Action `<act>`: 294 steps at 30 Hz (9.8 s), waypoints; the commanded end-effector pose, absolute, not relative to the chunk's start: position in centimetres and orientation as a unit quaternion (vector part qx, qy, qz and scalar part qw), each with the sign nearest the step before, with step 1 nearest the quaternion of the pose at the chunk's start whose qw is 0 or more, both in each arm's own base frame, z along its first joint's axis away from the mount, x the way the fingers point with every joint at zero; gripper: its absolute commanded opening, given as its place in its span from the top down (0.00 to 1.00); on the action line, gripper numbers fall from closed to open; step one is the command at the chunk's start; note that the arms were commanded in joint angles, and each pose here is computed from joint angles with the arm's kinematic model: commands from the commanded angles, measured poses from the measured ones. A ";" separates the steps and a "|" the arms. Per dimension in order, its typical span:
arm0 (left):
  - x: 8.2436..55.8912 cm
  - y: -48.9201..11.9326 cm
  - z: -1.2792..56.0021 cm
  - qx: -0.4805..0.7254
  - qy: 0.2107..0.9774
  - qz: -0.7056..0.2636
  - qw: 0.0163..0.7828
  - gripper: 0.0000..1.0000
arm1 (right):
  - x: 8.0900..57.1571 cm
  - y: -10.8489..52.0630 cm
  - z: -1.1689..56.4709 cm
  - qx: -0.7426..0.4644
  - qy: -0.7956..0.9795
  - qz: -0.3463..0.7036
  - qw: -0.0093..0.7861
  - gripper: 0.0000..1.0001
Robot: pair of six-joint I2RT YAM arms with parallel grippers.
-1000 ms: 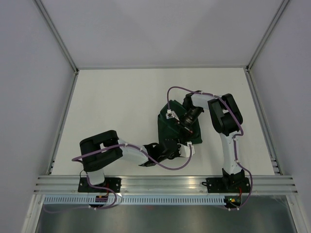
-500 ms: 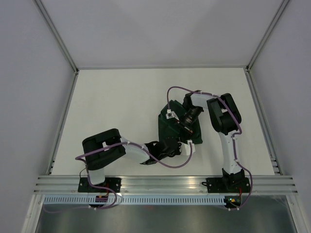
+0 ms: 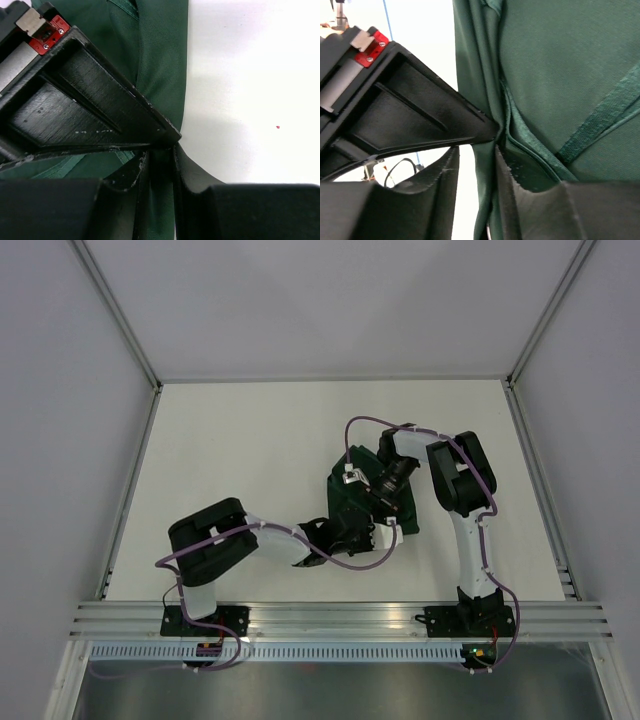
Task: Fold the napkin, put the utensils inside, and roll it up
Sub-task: Roll the napkin with the utensil
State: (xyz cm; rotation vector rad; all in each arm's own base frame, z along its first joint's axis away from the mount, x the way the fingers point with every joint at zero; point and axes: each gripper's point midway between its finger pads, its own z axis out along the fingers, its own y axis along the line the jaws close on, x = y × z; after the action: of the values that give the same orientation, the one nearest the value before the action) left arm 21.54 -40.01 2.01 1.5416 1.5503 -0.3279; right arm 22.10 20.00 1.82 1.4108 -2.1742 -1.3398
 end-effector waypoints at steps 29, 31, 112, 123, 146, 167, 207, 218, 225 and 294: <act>17.6 -36.8 -2.5 0.565 0.753 -0.296 0.163 0.98 | 35.7 15.7 11.8 0.426 -0.774 -0.414 -0.221 0.37; 17.6 -36.9 -2.0 0.552 0.762 -0.306 0.144 0.98 | 35.9 14.6 12.9 0.418 -0.770 -0.415 -0.245 0.37; 23.2 -38.0 4.8 0.391 0.796 -0.453 0.094 0.80 | 19.8 20.3 1.4 0.657 -0.680 -0.229 -0.232 0.88; 26.0 -36.8 7.9 0.358 0.796 -0.446 0.200 0.75 | 19.5 19.9 1.1 0.647 -0.687 -0.264 -0.201 0.89; 25.6 -34.8 14.0 0.384 0.714 -0.308 0.498 0.69 | 20.4 17.7 1.0 0.530 -0.704 -0.471 -0.029 0.91; 19.5 -42.4 6.3 0.605 0.631 -0.179 0.451 0.62 | 22.7 16.6 0.0 0.465 -0.720 -0.515 0.007 0.91; 21.0 -42.8 1.3 0.665 0.584 -0.093 0.456 0.49 | 23.2 16.0 -1.2 0.447 -0.729 -0.517 0.037 0.92; 18.4 -42.0 -1.6 0.684 0.637 -0.206 0.289 0.78 | 24.3 15.9 -0.9 0.452 -0.732 -0.509 0.031 0.92; 17.6 -41.7 -1.7 0.647 0.681 -0.278 0.200 0.95 | 26.5 16.0 0.3 0.463 -0.747 -0.478 -0.016 0.80; 18.2 -40.7 -2.0 0.366 0.819 -0.427 -0.117 0.82 | 19.3 17.9 1.8 0.674 -0.647 -0.144 -0.327 0.47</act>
State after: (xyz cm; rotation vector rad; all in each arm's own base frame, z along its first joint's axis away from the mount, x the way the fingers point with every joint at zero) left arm 17.99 -42.28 1.89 1.2943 2.6057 -1.6586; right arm 18.70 17.53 1.85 2.7214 -2.5774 -0.5854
